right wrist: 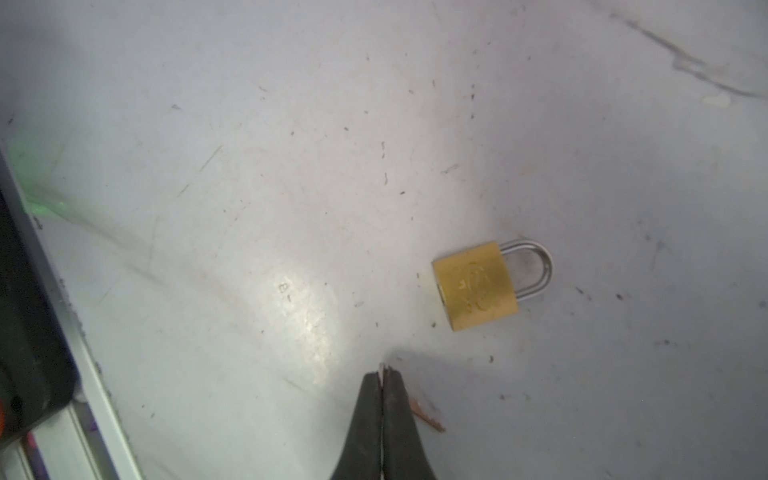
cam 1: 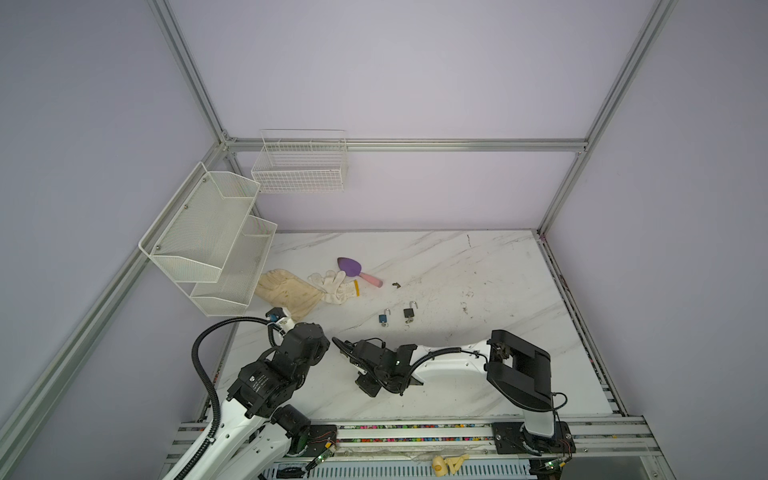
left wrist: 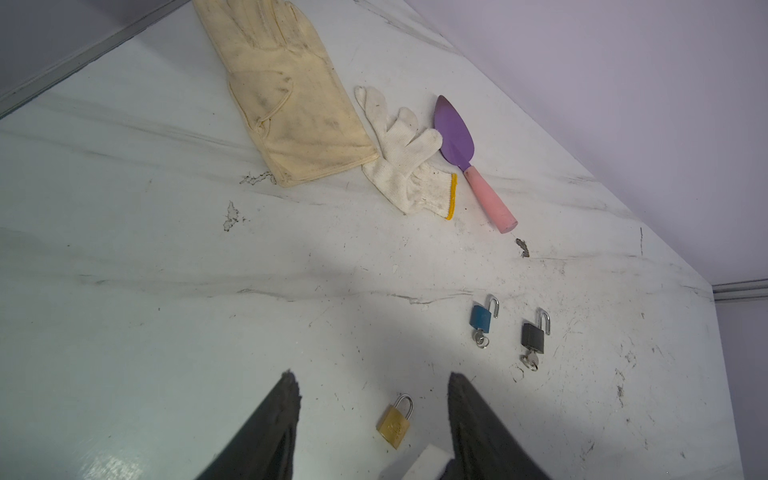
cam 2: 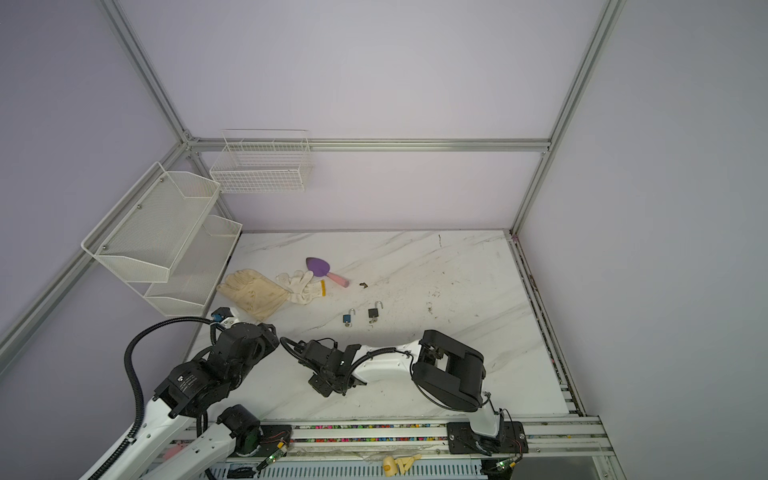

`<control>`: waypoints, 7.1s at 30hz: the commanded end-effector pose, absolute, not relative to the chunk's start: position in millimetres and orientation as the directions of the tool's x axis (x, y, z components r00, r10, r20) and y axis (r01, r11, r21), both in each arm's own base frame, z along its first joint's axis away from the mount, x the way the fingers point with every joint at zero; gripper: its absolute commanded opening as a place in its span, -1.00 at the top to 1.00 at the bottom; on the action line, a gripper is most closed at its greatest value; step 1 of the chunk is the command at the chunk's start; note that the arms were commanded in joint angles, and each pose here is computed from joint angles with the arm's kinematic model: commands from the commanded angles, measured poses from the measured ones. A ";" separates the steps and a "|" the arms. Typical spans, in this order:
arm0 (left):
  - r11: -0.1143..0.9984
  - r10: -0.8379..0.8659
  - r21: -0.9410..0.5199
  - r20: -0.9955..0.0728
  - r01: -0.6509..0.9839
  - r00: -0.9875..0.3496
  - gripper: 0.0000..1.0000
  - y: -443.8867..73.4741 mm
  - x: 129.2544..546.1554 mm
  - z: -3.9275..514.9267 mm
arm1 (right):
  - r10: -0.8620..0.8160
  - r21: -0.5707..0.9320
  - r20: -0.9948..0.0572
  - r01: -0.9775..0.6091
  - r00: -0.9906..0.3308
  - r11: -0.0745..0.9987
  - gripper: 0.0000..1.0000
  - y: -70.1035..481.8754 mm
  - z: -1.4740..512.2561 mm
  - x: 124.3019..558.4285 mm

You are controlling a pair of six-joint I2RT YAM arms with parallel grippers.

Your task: Unlock with the key

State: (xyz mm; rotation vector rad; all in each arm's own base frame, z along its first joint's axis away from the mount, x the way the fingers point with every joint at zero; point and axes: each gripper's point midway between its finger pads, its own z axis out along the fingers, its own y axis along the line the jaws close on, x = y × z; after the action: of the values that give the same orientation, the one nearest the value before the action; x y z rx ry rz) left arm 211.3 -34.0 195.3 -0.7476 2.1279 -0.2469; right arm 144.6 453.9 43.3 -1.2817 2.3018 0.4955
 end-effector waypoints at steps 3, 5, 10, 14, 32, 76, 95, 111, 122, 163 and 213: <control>0.769 -0.639 -0.479 -0.604 -0.424 -0.476 -0.15 -40.8 206.5 188.5 | -0.610 0.082 -0.661 -0.850 -0.437 0.520 1.00 438.5 95.9 159.2; 0.749 -0.662 -0.521 -0.573 -0.409 -0.483 -0.15 -48.4 206.6 188.7 | -0.575 0.098 -0.687 -0.841 -0.444 0.533 1.00 429.1 109.8 168.6; 0.683 -0.712 -0.646 -0.487 -0.340 -0.506 -0.15 -74.6 212.4 198.0 | -0.424 0.214 -0.761 -0.807 -0.491 0.551 1.00 404.1 157.7 207.5; 0.658 -0.713 -0.701 -0.464 -0.275 -0.525 -0.15 -92.9 222.1 205.8 | -0.326 0.286 -0.780 -0.767 -0.534 0.574 1.00 386.6 186.9 235.5; 0.416 -0.786 -0.894 -0.263 -0.166 -0.560 -0.11 -157.0 267.0 227.6 | -0.045 0.495 -0.771 -0.641 -0.636 0.586 1.00 387.1 268.5 263.0; 0.763 0.020 0.208 -0.954 0.612 0.299 0.09 -211.5 286.9 307.6 | 0.179 0.631 -0.628 -0.361 -0.757 0.687 1.00 355.9 329.8 276.6; 0.764 -0.061 0.210 -0.918 0.611 0.393 0.37 -237.2 287.9 338.7 | 0.173 0.613 -0.650 -0.376 -0.740 0.695 1.00 353.2 332.5 279.0; 0.747 -0.093 0.194 -0.916 0.636 0.389 0.57 -243.0 288.4 345.3 | 0.173 0.617 -0.655 -0.388 -0.736 0.685 1.00 352.2 335.1 277.0; 0.764 -0.101 0.171 -0.921 0.623 0.377 0.64 -239.5 291.8 341.5 | 0.170 0.612 -0.660 -0.392 -0.732 0.687 1.00 352.1 333.1 279.1; 0.712 -0.080 0.165 -0.946 0.682 0.313 1.00 -248.5 285.7 336.7 | 0.175 0.618 -0.668 -0.408 -0.724 0.672 1.00 347.1 341.6 276.6; 0.498 -0.031 -0.087 -0.996 0.863 -0.083 1.00 -275.9 267.5 320.2 | -0.191 0.572 -0.750 -0.766 -0.633 0.292 0.42 332.0 290.0 250.2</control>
State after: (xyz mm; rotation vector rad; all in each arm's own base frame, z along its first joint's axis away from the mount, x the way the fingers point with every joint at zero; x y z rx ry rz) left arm 265.0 -270.7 258.9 0.7803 1.6240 -0.8350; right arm 256.0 331.2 276.3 -0.8100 2.0897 1.2916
